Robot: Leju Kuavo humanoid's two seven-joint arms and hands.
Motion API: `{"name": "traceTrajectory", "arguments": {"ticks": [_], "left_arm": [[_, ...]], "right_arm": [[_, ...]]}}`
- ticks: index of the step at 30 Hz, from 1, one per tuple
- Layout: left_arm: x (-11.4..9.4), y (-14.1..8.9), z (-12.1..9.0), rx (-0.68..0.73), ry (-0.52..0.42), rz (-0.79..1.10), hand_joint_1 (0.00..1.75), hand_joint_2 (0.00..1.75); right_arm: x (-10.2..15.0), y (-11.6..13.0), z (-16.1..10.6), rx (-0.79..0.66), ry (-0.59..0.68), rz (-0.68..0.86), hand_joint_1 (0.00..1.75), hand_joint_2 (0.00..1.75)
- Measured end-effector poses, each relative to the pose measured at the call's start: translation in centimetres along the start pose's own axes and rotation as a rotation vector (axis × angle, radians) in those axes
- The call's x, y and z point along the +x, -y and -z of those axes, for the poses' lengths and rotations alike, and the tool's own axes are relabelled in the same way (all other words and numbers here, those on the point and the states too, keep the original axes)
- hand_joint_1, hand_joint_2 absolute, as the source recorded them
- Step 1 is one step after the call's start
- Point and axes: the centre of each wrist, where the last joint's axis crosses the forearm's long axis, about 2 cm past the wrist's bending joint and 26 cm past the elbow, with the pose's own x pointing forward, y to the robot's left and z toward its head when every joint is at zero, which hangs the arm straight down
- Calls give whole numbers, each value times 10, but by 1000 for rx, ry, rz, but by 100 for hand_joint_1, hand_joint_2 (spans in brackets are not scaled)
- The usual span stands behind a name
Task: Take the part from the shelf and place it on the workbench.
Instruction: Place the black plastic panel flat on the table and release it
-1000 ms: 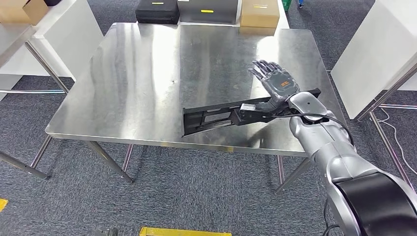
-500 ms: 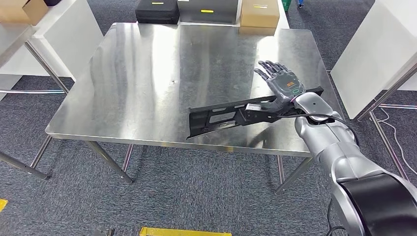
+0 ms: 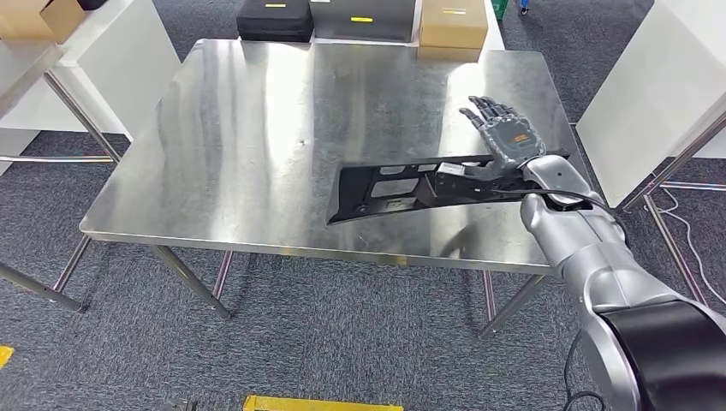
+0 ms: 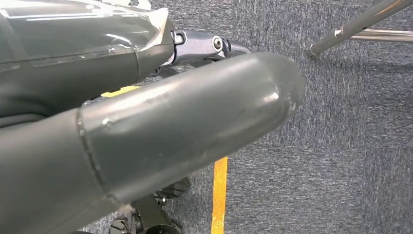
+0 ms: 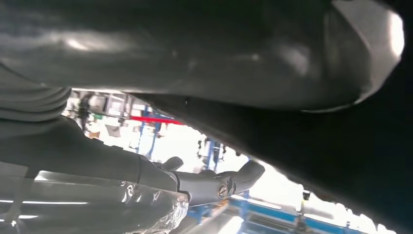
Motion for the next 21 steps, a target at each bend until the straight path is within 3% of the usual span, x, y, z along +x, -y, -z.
{"name": "traceTrajectory", "arguments": {"ticks": [4,10,15,21], "left_arm": [[-1,-4,0,3,9,14,0,0],[-3,-10,-1,8,6,23,0,0],[-6,-17,-4,23,-16,32,0,0],[-5,-20,-3,20,-15,39,0,0]], "right_arm": [[-26,26,3,55,-91,41,0,0],[-57,37,-5,125,-214,123,0,0],[-83,36,-21,140,-287,156,0,0],[-96,25,-35,168,-332,167,0,0]]}}
